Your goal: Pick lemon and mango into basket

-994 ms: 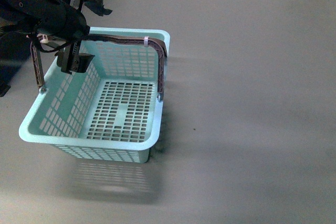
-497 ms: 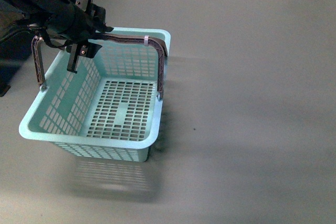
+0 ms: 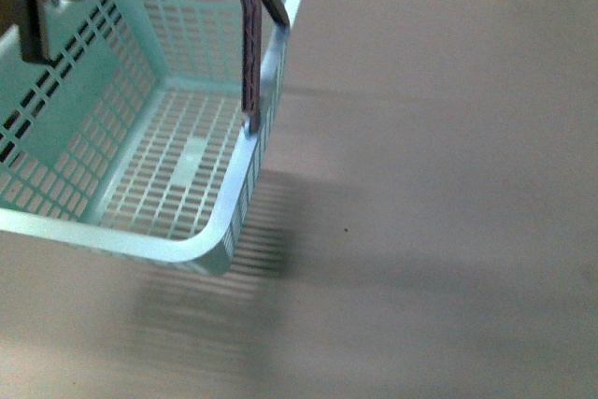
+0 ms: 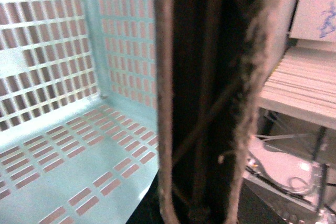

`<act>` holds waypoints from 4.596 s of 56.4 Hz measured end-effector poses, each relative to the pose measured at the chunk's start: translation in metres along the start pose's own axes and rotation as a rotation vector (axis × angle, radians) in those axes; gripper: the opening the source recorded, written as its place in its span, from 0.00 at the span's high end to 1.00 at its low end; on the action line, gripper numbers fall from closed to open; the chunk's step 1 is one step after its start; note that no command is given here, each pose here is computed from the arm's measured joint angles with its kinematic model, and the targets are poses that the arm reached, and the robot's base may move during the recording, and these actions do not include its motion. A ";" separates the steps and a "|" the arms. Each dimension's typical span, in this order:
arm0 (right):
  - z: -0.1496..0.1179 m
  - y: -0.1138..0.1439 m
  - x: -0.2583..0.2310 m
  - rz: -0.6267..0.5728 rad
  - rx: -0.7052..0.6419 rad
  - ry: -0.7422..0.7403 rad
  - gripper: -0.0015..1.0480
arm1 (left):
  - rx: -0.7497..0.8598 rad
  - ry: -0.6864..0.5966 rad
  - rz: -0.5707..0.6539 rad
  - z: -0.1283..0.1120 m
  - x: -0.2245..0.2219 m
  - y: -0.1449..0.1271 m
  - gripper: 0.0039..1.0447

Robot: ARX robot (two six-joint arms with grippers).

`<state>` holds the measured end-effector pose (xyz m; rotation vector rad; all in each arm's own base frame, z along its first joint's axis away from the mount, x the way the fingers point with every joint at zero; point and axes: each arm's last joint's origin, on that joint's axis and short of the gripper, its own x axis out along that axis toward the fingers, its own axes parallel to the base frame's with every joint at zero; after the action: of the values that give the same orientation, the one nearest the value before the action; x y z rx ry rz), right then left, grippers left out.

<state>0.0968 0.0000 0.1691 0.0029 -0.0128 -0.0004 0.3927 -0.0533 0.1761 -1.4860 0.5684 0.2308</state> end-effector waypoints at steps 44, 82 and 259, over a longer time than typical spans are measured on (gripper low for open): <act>0.000 0.000 0.000 0.000 0.000 0.000 0.08 | -0.086 -0.017 -0.307 -0.013 -0.195 -0.046 0.94; 0.000 0.000 0.000 0.000 0.000 0.000 0.08 | -0.086 -0.022 -0.290 -0.013 -0.193 -0.042 0.95; 0.000 0.000 0.000 -0.001 0.000 0.002 0.08 | -0.082 -0.017 -0.287 -0.014 -0.193 -0.042 0.95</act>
<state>0.0969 0.0000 0.1690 0.0029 -0.0113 -0.0011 0.2459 -0.0330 0.3074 -1.6237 0.3292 0.0424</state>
